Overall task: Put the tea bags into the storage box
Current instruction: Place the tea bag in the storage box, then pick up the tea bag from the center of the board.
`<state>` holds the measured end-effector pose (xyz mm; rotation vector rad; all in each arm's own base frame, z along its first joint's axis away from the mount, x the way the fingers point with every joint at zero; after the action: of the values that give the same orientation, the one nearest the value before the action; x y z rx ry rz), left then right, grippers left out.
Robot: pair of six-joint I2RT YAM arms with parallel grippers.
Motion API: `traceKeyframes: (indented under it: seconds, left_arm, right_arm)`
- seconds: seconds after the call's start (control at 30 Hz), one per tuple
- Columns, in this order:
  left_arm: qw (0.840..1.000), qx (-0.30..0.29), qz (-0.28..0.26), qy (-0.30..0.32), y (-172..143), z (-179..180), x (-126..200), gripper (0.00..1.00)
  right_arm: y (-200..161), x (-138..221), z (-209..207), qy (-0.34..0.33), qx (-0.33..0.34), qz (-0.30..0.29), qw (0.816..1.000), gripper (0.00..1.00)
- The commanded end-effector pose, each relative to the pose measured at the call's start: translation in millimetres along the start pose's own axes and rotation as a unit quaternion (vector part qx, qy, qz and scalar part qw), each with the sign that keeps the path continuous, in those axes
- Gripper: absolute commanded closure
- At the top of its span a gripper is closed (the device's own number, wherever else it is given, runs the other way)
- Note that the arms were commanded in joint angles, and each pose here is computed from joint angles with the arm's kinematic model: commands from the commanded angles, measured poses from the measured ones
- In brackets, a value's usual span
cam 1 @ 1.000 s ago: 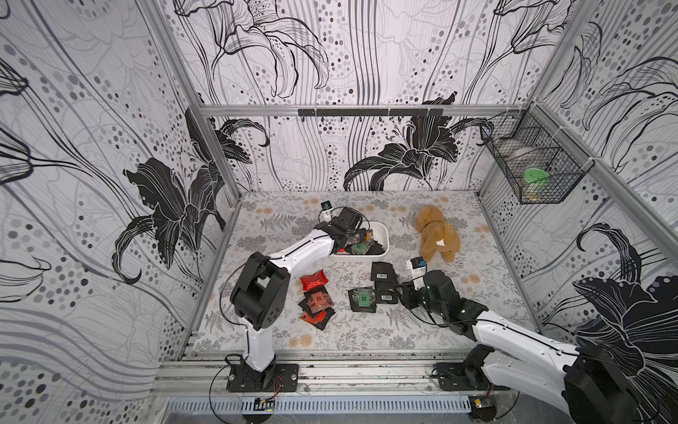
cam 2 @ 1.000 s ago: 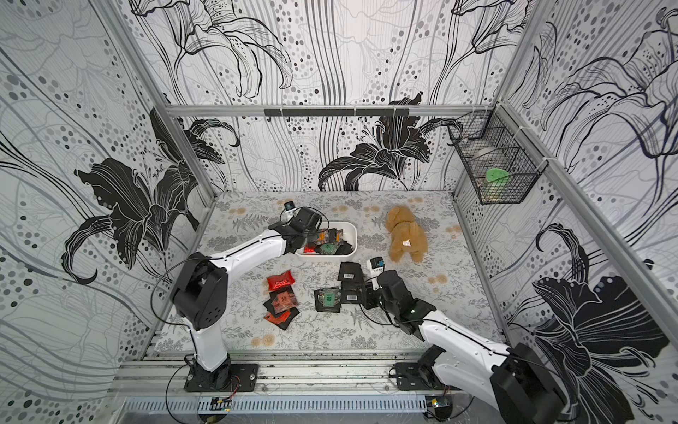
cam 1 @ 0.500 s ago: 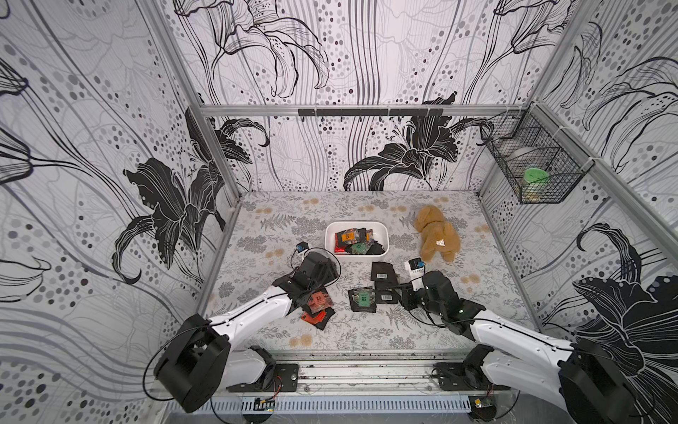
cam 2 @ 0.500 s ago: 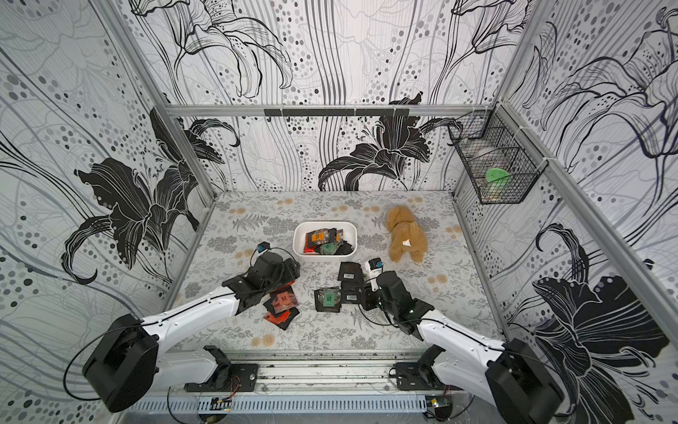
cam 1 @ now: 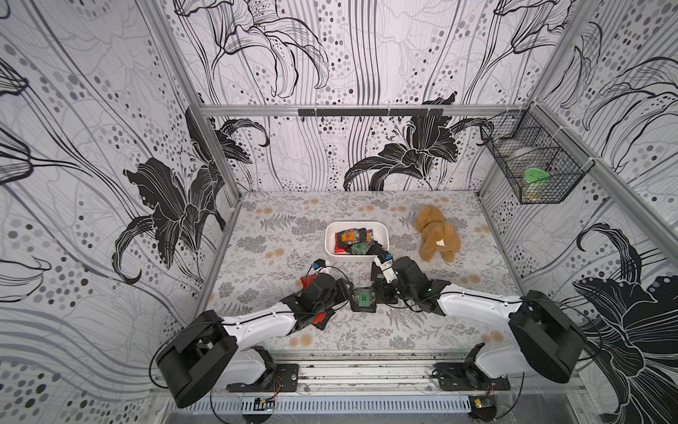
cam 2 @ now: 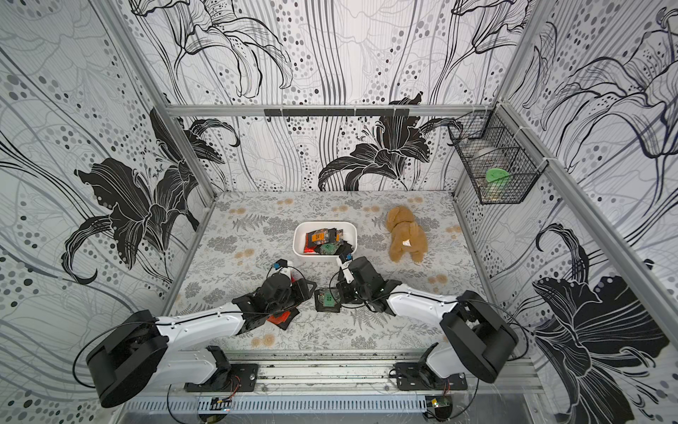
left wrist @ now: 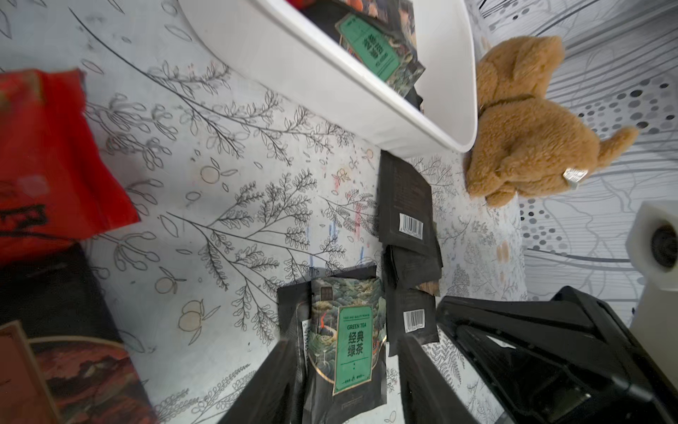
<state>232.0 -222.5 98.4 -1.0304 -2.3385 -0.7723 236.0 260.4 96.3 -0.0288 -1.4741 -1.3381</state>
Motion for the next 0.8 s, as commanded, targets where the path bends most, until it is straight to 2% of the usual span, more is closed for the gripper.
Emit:
traceKeyframes:
  seconds: [0.0, 0.3, 0.4, 0.77]
  left_arm:
    - [1.0, -0.002, -0.005, -0.026, -1, -27, -5, 0.51]
    - [1.0, -0.009, -0.01, 0.016, -9, -16, -18, 0.51]
    - [0.999, 0.004, -0.025, 0.023, -7, -10, -19, 0.52]
    - [0.999, 0.005, -0.008, 0.034, -14, -3, -31, 0.53]
  right_arm:
    - [-6, -10, 8, 0.001, 0.02, 0.03, 0.999, 0.94]
    - [-21, -15, -2, -0.049, 0.021, 0.062, 0.997, 0.98]
    - [-23, -16, -2, -0.049, 0.021, 0.068, 0.996, 0.99]
    - [-31, -24, -2, -0.05, 0.024, 0.09, 0.994, 1.0]
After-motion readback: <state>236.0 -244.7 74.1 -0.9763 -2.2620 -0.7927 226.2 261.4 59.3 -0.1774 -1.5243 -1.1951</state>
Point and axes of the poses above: each gripper's point midway between its finger pads, its own x axis back along the fingers, its own z axis along the line the jaws close on, y = z × x, the point moved 4 cm from there along x, back along the fingers, and after that the axes turned 9 degrees about x, right-handed, at the moved point
